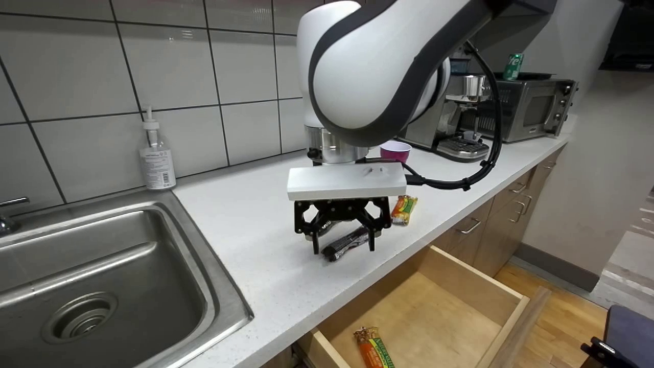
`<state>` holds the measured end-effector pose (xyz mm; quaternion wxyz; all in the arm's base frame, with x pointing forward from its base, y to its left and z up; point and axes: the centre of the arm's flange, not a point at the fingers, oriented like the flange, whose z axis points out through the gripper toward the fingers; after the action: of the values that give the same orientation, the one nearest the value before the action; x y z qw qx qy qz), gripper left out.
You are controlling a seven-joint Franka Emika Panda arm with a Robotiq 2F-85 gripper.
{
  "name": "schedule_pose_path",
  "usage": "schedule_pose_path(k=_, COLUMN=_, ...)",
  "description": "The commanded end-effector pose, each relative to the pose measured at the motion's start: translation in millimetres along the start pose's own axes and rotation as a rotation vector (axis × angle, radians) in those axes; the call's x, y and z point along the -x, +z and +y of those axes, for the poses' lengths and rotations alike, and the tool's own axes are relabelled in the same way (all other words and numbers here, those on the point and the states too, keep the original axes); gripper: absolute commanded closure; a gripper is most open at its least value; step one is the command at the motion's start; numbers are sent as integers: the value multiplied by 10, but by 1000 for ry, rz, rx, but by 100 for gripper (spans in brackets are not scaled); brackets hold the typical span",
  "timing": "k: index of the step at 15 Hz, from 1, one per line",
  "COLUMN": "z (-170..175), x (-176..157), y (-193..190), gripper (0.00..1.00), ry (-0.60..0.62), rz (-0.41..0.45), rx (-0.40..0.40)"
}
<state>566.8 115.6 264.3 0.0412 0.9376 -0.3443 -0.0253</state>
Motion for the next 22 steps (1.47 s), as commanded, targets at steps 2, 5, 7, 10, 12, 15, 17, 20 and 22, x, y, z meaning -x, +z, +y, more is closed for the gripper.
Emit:
schedule_pose_path(k=2, z=-32, x=-117, y=3, gripper=0, ry=95, rz=9, rx=20)
schedule_pose_path(k=5, z=-20, x=-194, y=34, gripper=0, ry=143, rz=10, rx=17)
schedule_pose_path(k=7, z=-22, x=-251, y=53, gripper=0, ry=174, rz=13, rx=15)
schedule_pose_path(k=10, z=-28, x=-345, y=99, gripper=0, ry=225, rz=13, rx=11)
schedule_pose_path(k=12, z=-36, x=-400, y=136, gripper=0, ry=254, rz=12, rx=11)
schedule_pose_path(k=15, z=-59, x=-465, y=190, gripper=0, ry=293, rz=9, rx=14)
schedule_pose_path(k=17, z=-76, x=-504, y=232, gripper=0, ry=318, rz=1, rx=6)
schedule_pose_path(k=20, z=-91, x=-547, y=287, gripper=0, ry=346, rz=-13, rx=-9)
schedule_pose_path(k=22, z=-98, x=-575, y=321, gripper=0, ry=359, rz=-23, rx=-13)
